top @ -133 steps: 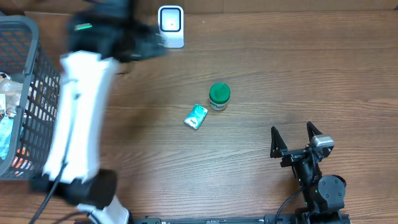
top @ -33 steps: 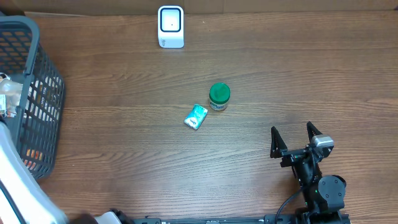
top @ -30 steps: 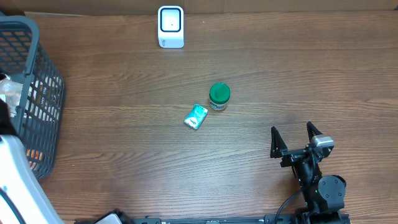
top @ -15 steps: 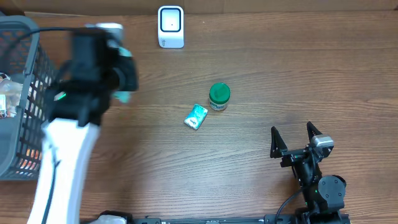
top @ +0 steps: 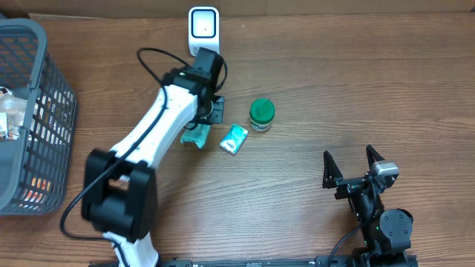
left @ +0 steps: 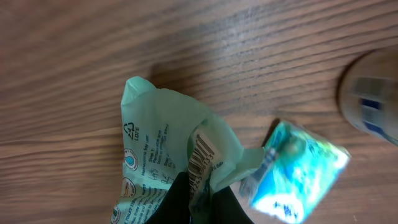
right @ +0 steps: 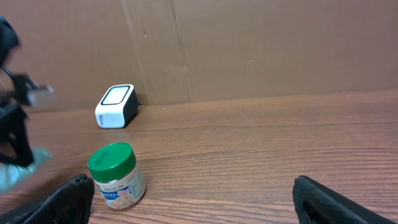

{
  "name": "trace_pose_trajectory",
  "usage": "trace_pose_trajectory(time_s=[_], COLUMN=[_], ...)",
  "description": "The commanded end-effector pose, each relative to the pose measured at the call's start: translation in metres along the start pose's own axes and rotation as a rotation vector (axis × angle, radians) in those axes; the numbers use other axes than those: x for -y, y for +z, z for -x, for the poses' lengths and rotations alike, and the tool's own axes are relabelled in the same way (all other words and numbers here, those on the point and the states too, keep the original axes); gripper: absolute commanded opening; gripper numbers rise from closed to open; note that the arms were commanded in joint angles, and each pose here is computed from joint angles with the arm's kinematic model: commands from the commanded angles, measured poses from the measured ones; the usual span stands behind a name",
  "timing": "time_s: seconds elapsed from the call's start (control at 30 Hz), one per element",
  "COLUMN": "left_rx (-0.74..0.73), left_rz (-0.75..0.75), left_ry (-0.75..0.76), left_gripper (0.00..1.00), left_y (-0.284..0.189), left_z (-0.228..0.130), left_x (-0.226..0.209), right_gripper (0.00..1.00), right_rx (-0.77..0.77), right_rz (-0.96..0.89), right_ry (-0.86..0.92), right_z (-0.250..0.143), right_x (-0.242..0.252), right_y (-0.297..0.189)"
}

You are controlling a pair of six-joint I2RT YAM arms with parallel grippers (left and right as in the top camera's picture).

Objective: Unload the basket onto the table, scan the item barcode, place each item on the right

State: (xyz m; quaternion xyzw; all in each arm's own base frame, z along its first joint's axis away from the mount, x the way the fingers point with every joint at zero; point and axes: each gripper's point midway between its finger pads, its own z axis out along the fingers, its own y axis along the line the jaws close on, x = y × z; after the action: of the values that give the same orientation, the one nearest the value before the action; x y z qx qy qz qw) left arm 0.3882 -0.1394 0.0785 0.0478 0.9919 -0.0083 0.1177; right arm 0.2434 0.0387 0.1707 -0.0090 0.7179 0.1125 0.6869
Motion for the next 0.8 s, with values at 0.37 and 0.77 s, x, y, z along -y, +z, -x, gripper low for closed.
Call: trace_pose_trajectory(time_s=[0.37, 0.77], left_rx=[0.056, 0.315], left_rz=[-0.068, -0.083], left_ry=[-0.071, -0.199], left_gripper=[1.00, 1.00], left_y=[-0.011, -0.197], left_z=[0.026, 0.067], left_x=[0.017, -0.051], right_gripper=[1.00, 1.00], right_rx=[0.010, 0.010], right_rz=[-0.011, -0.011], right_ry=[0.003, 0.003], right_z=[0.000, 0.000], right_x=[0.002, 0.002], right_y=[0.000, 0.000])
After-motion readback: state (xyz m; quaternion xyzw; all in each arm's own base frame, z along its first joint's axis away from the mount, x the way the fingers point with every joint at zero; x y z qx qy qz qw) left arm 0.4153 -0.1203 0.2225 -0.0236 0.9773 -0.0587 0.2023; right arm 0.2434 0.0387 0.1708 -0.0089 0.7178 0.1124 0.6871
